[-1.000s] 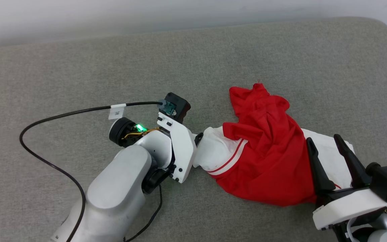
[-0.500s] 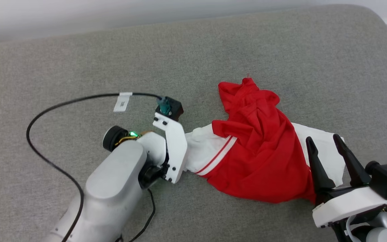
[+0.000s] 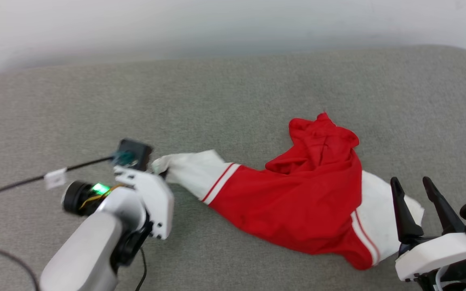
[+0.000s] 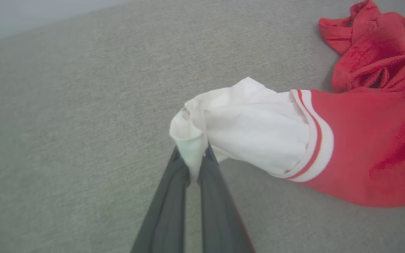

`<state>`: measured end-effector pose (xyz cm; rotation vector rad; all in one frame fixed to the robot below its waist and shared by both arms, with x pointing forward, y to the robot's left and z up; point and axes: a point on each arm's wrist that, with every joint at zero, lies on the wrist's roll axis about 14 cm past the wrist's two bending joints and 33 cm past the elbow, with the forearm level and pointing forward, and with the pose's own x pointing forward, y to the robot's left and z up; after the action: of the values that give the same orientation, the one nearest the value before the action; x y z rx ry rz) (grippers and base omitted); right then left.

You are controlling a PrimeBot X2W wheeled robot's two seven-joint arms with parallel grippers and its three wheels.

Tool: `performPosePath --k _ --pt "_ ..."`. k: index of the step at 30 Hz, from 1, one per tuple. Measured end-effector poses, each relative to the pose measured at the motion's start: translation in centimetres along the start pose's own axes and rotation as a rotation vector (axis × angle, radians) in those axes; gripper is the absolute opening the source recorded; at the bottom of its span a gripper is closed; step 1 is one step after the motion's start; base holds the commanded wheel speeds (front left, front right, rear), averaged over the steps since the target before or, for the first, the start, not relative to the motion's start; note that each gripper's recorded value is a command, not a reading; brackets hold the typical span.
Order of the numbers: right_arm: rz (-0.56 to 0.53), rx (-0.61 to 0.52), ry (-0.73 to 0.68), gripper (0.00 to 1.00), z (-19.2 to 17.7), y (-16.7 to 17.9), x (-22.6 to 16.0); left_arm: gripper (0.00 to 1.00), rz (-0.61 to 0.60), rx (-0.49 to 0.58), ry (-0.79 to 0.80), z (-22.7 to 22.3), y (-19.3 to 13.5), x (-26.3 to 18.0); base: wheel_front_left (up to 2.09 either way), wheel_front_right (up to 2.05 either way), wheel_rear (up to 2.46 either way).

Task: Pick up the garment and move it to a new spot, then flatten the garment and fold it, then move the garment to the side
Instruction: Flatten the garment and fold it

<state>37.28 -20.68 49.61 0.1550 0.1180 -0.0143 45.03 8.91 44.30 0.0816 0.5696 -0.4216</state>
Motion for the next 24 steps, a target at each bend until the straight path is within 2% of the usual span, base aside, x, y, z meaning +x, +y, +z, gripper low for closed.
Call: performPosePath --k 5,9,12,16,24 --pt "-0.027 0.022 0.042 1.00 -0.5 -1.0 -0.5 0.00 0.143 -0.108 -0.058 -1.2 3.3 -4.4 0.00 0.00 0.00" --pt "-0.082 0.057 0.200 1.00 -3.7 -2.9 -1.6 0.00 0.221 -0.171 -0.072 -3.0 4.6 -7.5 0.00 0.00 0.00" --pt "-0.112 0.061 0.380 1.00 -7.0 -4.3 -2.6 0.00 0.232 -0.197 -0.088 -3.4 4.2 -8.7 0.00 0.00 0.00" --pt "-0.103 0.086 0.562 1.00 -9.5 -4.9 -3.0 0.00 0.220 -0.209 -0.109 -3.3 3.4 -8.9 0.00 0.00 0.00" --pt "0.008 0.089 0.741 1.00 -11.8 -2.8 -0.6 0.00 0.196 -0.217 -0.139 -2.7 2.7 -7.6 0.00 0.00 0.00"
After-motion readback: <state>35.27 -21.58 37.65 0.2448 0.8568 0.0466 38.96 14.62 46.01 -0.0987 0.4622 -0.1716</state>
